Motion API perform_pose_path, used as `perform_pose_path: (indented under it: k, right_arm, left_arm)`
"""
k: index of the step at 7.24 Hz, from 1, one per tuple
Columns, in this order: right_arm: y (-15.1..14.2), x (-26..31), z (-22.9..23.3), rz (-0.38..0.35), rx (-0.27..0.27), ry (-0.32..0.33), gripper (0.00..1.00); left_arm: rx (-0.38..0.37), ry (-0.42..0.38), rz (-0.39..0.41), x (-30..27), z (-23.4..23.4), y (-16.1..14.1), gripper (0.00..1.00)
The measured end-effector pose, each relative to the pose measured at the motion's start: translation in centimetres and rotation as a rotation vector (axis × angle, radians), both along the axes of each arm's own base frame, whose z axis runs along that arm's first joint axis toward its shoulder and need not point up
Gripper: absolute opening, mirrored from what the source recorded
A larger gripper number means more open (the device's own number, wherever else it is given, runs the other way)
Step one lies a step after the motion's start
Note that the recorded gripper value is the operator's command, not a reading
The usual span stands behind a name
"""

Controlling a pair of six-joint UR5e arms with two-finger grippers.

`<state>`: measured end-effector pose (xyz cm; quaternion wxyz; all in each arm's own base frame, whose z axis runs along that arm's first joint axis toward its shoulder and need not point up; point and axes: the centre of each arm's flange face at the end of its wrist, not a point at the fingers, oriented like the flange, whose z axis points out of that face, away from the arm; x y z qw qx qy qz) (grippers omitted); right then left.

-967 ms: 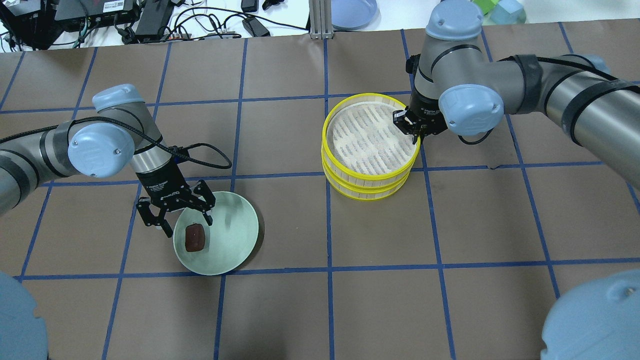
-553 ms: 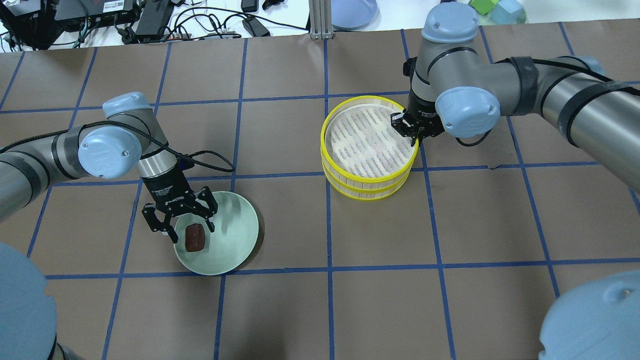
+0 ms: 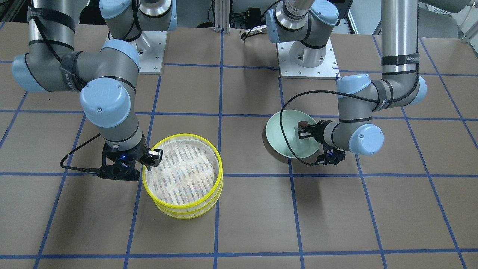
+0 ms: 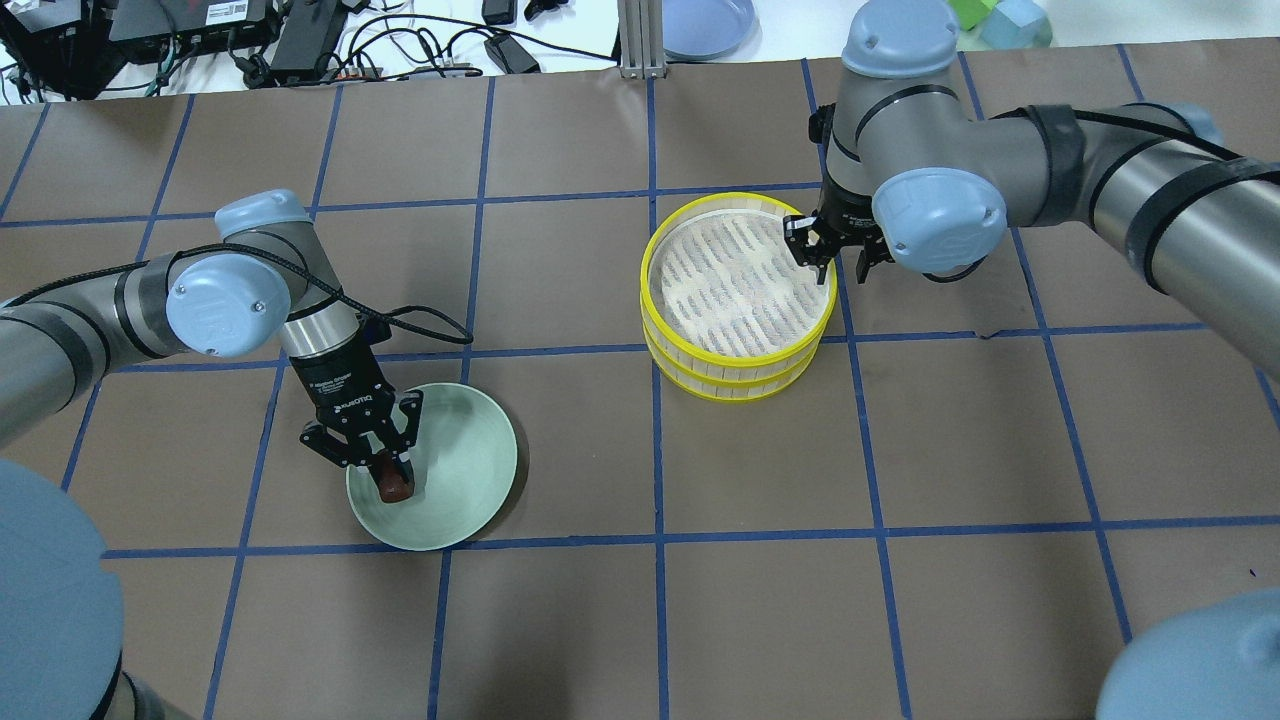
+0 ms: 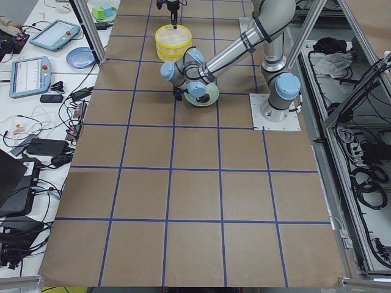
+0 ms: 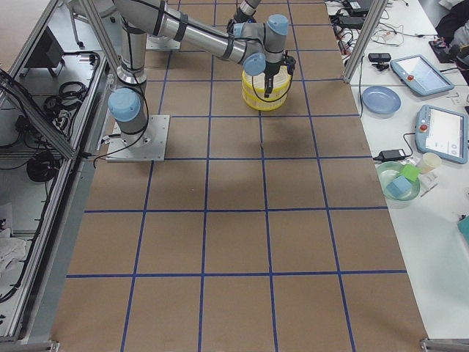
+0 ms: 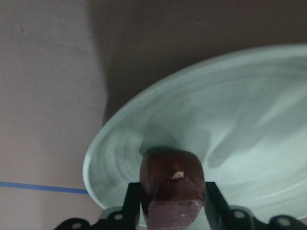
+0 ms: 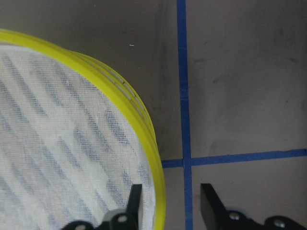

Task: Place buns in different layers of steamer
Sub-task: 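Grasp the brown bun with left gripper while right gripper releases steamer, then carry the brown bun with the left gripper over the top steamer tier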

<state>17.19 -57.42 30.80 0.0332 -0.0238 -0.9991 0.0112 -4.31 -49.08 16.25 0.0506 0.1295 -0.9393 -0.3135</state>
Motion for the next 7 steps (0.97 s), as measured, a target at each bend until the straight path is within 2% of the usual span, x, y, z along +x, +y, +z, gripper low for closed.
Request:
perform_pose_path:
  k: [1,2,3,4,5,7]
  right_arm:
    - [1.2,0.3,4.7,0.007,-0.052,-0.005,1.0]
    - [2.8,0.1,10.6,0.006,-0.087,-0.009,1.0]
    - [4.7,-0.2,16.7,0.003,-0.096,-0.011,1.0]
    - [6.7,-0.5,21.4,0.0,-0.073,-0.01,1.0]
    - [8.2,-0.6,23.9,-0.001,-0.039,-0.007,1.0]
    - [9.5,-0.7,24.8,-0.002,-0.005,-0.005,1.0]
  left_arm:
    - [-0.032,-0.006,-0.002,0.0,1.2,-0.8,0.0]
    - [-0.097,-0.023,0.0,0.2,3.8,-2.4,0.0]
    - [-0.183,-0.055,0.025,0.2,7.7,-4.5,0.0]
    - [-0.279,-0.09,0.06,-0.9,12.2,-6.4,0.0]
    - [-0.361,-0.112,0.09,-3.7,16.3,-7.5,0.0]
    - [-0.49,-0.09,0.212,-11.6,20.9,-8.3,0.0]
